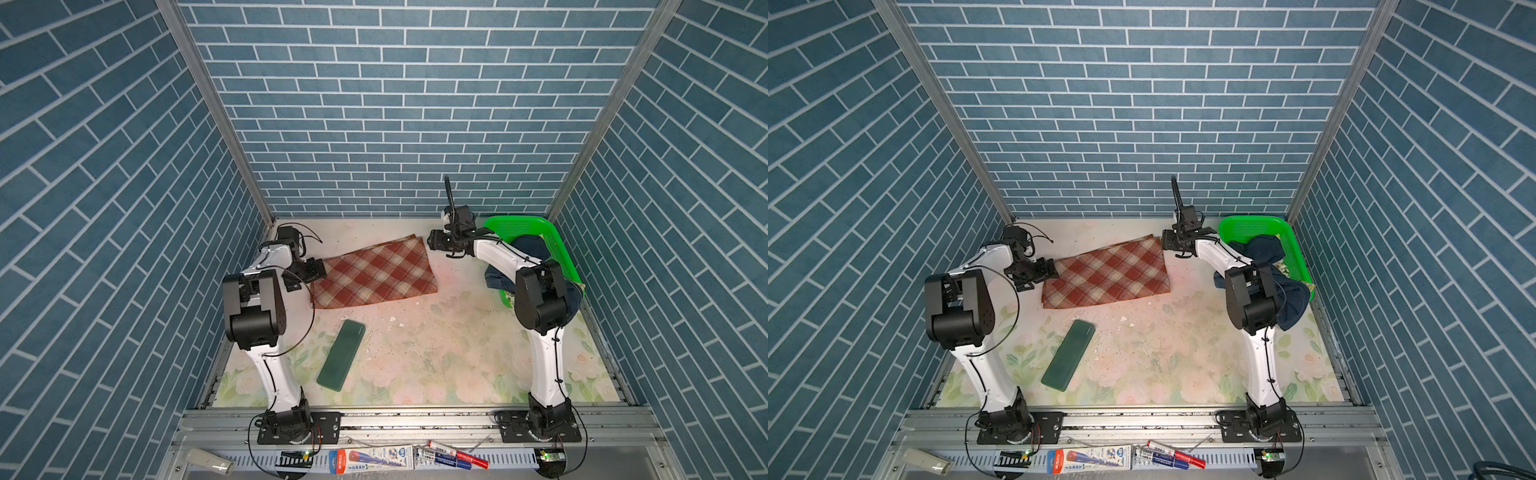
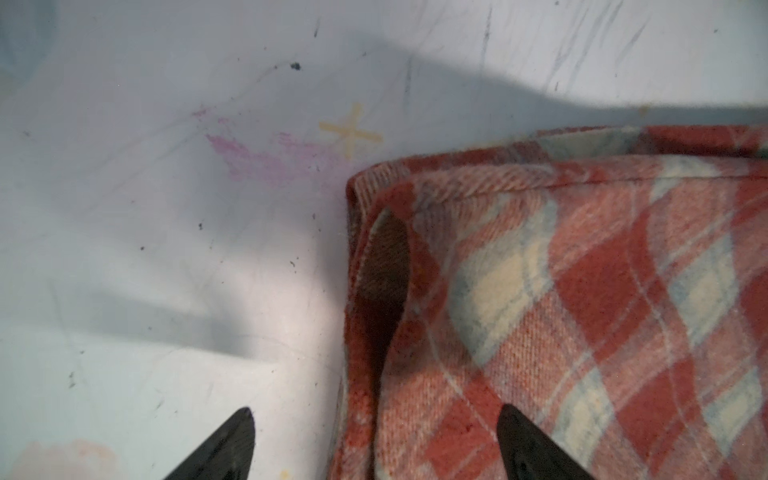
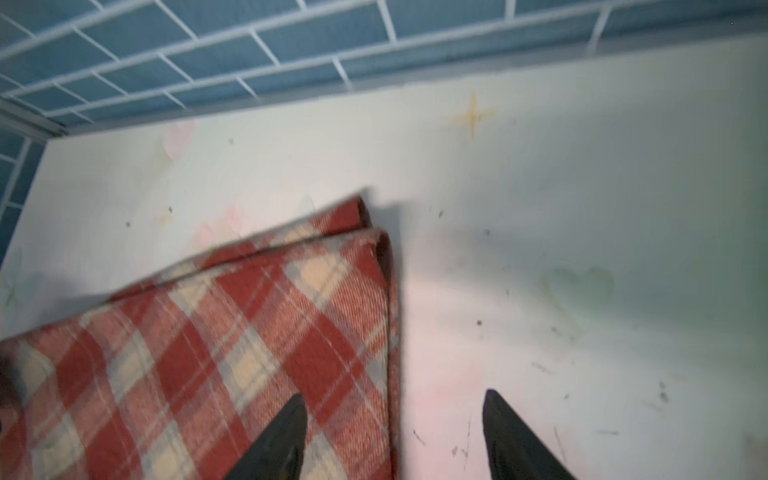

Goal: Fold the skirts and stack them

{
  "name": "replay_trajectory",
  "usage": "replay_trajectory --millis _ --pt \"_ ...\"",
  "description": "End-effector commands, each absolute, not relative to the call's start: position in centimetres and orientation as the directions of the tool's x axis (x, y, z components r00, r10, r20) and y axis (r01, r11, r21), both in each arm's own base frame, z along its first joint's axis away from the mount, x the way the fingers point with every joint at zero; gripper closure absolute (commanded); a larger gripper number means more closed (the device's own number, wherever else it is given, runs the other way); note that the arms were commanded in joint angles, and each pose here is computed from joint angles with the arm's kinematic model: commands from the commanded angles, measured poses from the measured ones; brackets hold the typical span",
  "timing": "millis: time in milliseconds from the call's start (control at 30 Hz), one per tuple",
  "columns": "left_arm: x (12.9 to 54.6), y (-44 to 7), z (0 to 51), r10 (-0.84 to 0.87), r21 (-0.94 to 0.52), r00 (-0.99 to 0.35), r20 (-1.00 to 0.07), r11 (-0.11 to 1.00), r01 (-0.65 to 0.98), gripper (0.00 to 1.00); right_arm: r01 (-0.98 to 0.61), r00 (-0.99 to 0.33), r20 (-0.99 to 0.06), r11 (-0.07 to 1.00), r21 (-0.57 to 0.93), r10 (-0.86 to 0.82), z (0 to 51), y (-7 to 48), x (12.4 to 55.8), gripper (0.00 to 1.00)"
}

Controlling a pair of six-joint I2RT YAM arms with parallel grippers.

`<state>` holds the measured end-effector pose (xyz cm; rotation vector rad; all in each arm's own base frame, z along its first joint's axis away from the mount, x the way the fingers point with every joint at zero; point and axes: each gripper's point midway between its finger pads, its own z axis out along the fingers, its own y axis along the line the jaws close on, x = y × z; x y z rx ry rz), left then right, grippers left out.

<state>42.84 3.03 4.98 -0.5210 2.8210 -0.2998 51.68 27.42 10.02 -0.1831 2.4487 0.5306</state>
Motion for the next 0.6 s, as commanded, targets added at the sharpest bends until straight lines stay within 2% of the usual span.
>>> replay_trajectory --millis 0,267,300,567 --pt "42.6 2.9 3.9 -0.346 -0.25 -0.918 -0.195 0.922 -0.294 0.1 -0.291 -0.813 -0.582 0.882 0.371 -0.024 10.4 28.5 49.8 0.34" --pt "42.1 2.3 2.2 -0.323 -0.221 -0.932 -0.162 0.933 -0.285 0.13 -0.253 -0.862 -0.507 0.876 0.411 -0.011 7.2 29.7 48.4 0.37" --pt "42.0 2.3 2.0 -0.32 -0.211 -0.934 -0.16 0.935 -0.284 0.14 -0.237 -0.878 -0.479 0.882 0.409 -0.014 5.4 29.8 48.3 0.37" --pt "41.2 1.9 0.3 -0.298 -0.126 -0.946 -0.126 0.951 -0.283 0.18 -0.151 -0.9 -0.434 0.901 0.408 0.046 2.7 29.6 47.9 0.44"
